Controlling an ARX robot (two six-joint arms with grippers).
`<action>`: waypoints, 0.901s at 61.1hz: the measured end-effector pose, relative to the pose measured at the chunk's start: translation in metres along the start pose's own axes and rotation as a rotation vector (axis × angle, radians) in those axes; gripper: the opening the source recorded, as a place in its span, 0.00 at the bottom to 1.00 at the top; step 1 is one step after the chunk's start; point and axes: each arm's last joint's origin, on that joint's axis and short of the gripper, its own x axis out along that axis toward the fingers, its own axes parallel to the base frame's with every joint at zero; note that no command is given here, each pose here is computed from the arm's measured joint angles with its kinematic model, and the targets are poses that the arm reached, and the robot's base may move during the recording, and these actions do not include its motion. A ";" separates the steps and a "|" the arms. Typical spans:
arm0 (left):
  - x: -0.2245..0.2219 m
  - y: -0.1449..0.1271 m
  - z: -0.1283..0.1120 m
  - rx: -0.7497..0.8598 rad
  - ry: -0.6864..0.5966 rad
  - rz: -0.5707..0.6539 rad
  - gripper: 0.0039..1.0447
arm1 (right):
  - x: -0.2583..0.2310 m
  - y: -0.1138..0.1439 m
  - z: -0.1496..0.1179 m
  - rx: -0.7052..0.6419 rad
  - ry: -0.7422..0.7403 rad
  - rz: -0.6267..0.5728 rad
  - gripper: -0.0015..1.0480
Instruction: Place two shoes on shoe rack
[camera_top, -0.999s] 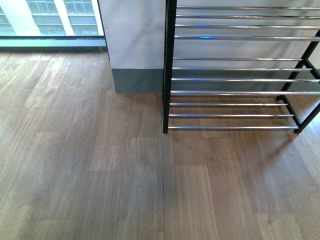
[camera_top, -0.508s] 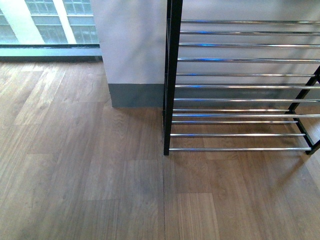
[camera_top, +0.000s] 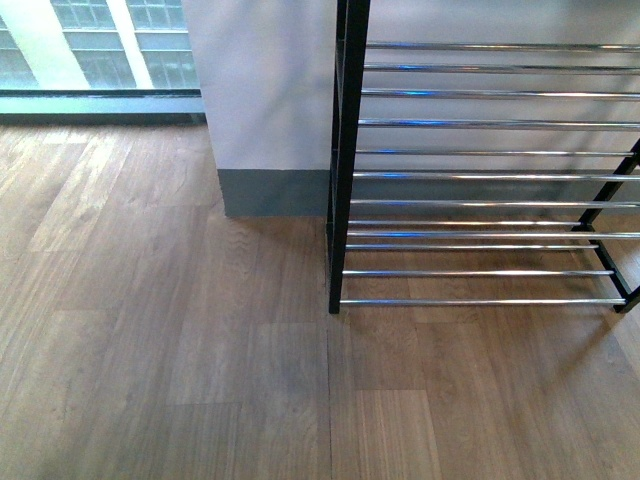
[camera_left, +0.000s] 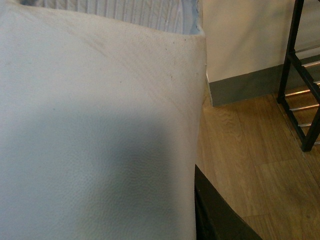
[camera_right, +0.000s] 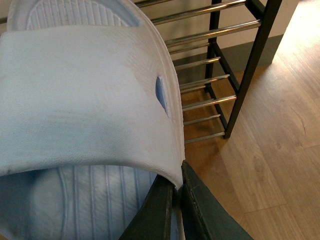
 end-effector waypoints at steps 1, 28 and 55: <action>0.000 0.000 0.000 0.000 0.000 0.000 0.02 | 0.000 0.000 0.000 0.000 0.000 0.000 0.02; 0.000 0.000 0.000 0.000 0.001 0.000 0.02 | 0.000 0.000 0.000 0.000 0.001 0.000 0.02; 0.000 0.000 0.000 -0.001 0.001 0.000 0.02 | 0.000 0.000 0.000 0.001 0.001 0.000 0.02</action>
